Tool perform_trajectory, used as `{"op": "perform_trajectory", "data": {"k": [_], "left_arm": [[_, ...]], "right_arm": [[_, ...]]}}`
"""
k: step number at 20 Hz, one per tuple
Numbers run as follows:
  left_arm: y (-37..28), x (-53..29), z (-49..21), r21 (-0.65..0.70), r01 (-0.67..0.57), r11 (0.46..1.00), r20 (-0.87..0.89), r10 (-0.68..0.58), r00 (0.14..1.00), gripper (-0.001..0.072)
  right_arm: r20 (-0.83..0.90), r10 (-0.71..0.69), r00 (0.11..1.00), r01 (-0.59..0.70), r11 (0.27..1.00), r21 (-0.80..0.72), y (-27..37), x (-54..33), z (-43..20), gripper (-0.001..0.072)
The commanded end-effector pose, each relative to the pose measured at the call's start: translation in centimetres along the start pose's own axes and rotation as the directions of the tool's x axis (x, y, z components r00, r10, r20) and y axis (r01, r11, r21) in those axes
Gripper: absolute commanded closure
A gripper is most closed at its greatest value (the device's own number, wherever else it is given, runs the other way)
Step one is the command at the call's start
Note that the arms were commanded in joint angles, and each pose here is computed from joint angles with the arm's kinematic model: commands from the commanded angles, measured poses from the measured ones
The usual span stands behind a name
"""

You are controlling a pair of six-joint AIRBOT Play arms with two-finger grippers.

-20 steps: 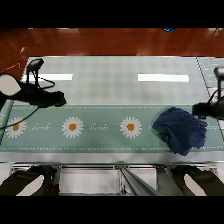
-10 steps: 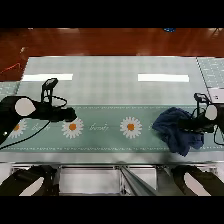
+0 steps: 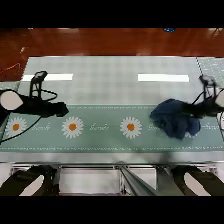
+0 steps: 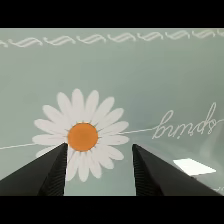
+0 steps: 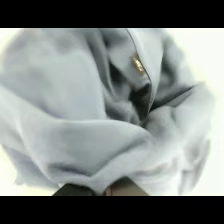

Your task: Fold the shirts.

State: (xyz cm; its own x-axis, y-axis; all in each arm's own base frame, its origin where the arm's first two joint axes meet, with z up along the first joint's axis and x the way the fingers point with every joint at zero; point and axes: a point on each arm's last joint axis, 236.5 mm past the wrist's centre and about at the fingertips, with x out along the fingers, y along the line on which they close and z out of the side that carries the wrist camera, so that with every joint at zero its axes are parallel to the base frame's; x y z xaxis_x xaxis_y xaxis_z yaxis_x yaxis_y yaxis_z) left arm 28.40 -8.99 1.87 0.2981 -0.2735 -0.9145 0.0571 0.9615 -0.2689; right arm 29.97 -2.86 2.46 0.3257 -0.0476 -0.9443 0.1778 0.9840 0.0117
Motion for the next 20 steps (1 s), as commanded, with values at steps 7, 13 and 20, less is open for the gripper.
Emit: {"op": "perform_trajectory", "data": {"k": [7, 13, 20], "left_arm": [[-2.8, -7.1, 1.6, 0.013, 0.132, 0.991, 0.199, -0.132, 0.971, 0.0203], [-2.9, -7.1, 1.7, 0.012, 0.135, 0.991, 0.202, -0.135, 0.970, 0.0203], [-2.8, -7.2, 2.6, 0.029, 0.129, 0.991, 0.235, -0.132, 0.963, 0.0203]], "right_arm": [[0.684, 0.239, 0.689, -0.137, 0.970, -0.202, 4.7, -31.6, 11.7, 0.0685], [0.728, 0.488, 0.481, -0.238, 0.872, -0.427, 10.2, -40.4, 10.5, 0.0685], [0.344, 0.759, 0.554, -0.448, 0.619, -0.645, 20.3, -36.1, 5.0, 0.0685]]}}
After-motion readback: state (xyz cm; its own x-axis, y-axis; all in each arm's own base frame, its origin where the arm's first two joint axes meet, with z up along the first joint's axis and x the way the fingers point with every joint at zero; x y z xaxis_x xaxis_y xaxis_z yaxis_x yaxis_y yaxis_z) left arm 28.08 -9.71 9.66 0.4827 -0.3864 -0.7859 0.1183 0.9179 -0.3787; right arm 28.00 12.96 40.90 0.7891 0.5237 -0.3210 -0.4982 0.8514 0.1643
